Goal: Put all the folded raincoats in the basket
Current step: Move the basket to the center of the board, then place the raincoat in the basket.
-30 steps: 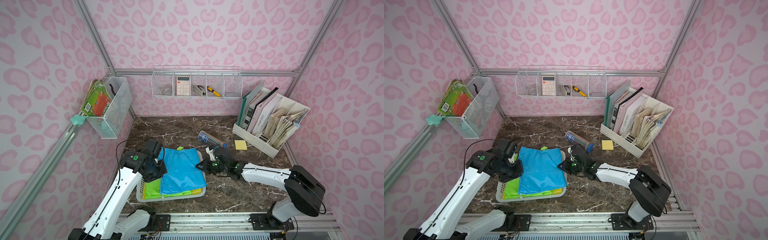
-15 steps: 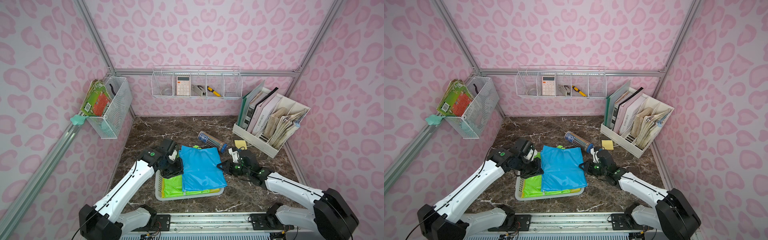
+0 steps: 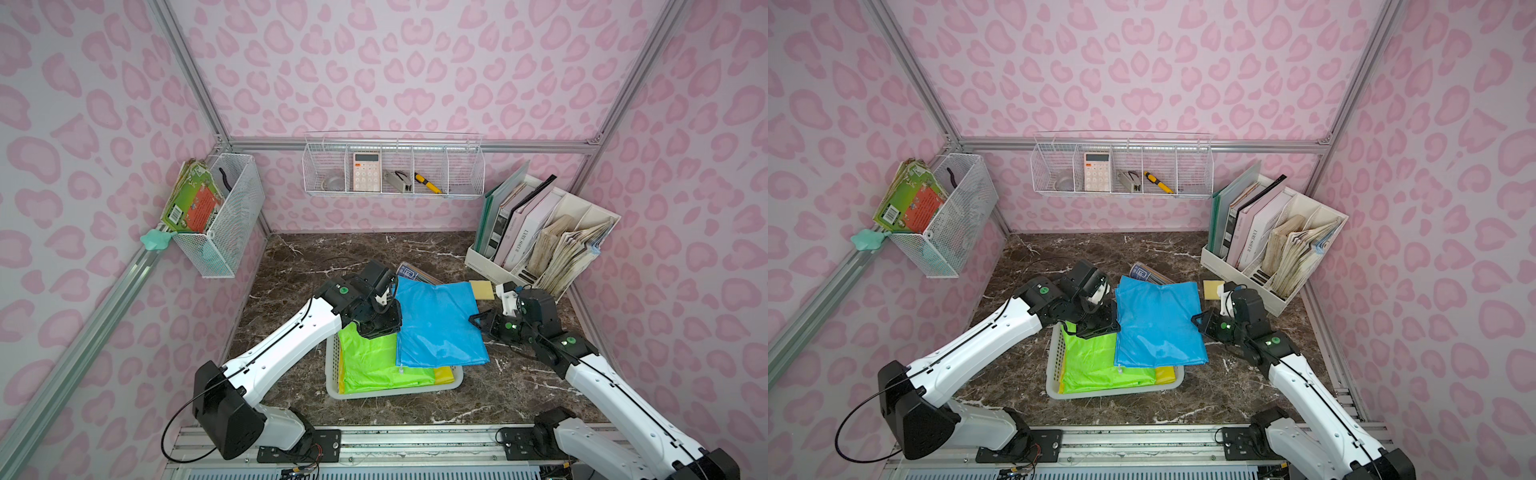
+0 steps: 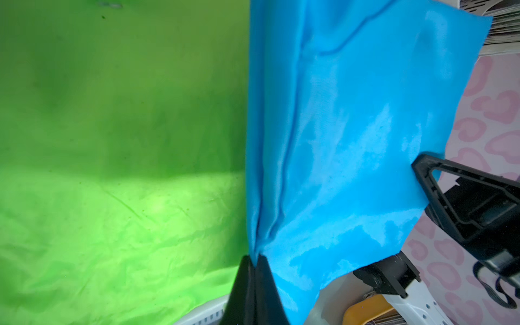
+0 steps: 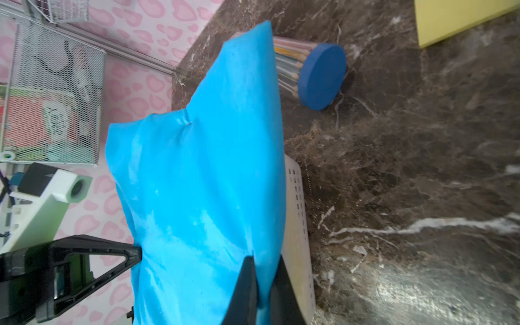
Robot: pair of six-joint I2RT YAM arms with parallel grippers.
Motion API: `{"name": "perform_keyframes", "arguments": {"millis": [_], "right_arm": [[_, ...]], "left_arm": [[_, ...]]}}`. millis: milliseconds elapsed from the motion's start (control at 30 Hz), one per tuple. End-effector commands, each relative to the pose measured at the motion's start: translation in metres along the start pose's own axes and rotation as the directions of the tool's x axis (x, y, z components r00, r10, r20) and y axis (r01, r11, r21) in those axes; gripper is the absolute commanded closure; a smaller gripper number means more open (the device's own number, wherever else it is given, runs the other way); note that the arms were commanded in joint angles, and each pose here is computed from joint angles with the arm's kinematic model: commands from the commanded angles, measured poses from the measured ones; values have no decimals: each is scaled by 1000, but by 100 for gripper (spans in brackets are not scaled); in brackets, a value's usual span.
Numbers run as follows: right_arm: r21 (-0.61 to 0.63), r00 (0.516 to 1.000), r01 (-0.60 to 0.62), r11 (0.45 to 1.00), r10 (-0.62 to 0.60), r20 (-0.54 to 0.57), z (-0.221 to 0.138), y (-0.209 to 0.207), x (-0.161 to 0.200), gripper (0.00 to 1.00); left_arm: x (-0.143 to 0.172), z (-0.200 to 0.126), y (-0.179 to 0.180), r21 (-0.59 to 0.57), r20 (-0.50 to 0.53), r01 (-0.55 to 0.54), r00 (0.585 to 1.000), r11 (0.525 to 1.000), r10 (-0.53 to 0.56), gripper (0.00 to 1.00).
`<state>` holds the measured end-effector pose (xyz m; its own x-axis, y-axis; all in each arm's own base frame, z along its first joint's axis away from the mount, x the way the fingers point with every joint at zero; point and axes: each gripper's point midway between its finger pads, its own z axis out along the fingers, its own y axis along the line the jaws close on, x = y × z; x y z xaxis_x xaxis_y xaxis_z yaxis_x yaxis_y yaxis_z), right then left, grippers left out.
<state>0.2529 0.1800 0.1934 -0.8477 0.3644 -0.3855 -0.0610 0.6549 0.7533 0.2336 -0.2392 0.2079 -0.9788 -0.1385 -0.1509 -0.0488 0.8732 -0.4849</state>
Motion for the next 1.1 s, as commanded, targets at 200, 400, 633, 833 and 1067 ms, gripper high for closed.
{"name": "perform_keyframes", "arguments": {"millis": [200, 400, 633, 833, 1067], "right_arm": [[-73, 1000, 9, 997, -9, 6, 8, 46, -11, 100], [-75, 999, 25, 997, -28, -47, 34, 54, 10, 100], [-64, 994, 10, 998, -16, -104, 57, 40, 34, 100], [-79, 989, 8, 997, -19, -144, 72, 43, 51, 100], [-91, 978, 22, 996, -40, -204, 92, 50, 76, 100]], "left_arm": [[12, -56, 72, -206, 83, 79, 995, 975, -63, 100], [21, -61, 103, -205, 125, 126, 987, 971, -101, 100], [31, -44, 128, -267, 92, 156, 986, 951, -136, 100], [29, -37, 153, -356, 84, 179, 984, 917, -159, 100], [41, -44, 184, -469, 87, 241, 970, 850, -227, 100]]}}
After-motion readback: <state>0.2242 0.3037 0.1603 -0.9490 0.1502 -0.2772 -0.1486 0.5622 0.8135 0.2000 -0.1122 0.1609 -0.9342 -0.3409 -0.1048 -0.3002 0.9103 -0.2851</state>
